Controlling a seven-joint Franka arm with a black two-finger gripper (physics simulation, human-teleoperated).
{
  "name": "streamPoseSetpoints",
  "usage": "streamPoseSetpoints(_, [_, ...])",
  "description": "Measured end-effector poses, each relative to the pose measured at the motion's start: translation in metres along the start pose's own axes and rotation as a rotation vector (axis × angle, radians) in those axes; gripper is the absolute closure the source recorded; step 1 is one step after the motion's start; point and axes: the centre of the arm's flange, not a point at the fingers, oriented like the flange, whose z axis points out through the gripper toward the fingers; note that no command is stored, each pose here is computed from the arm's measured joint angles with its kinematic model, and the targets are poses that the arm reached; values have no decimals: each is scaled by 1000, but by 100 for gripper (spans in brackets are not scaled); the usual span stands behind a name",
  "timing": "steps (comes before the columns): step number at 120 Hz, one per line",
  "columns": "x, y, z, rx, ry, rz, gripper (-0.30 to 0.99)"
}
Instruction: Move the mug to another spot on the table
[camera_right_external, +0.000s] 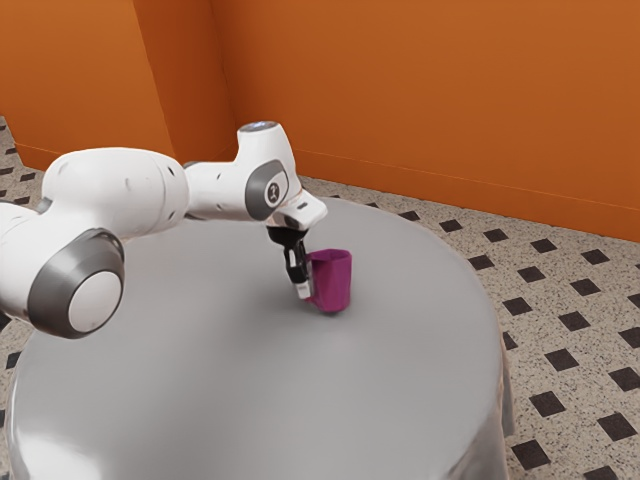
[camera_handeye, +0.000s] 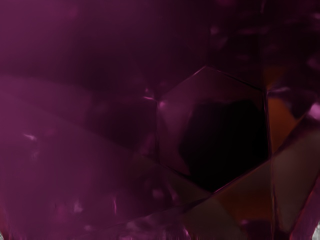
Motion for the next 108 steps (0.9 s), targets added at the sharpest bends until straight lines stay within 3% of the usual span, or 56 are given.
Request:
streamPoseSetpoints(17, [3,0,-5,6,4,-1,66])
streamPoseSetpoints(48, [6,3,-37,40,42,-7,69])
streamPoseSetpoints(81, [-57,56,-40,0,72,-101,72])
streamPoseSetpoints(108, [-90,84,-39,18,96,-154,73])
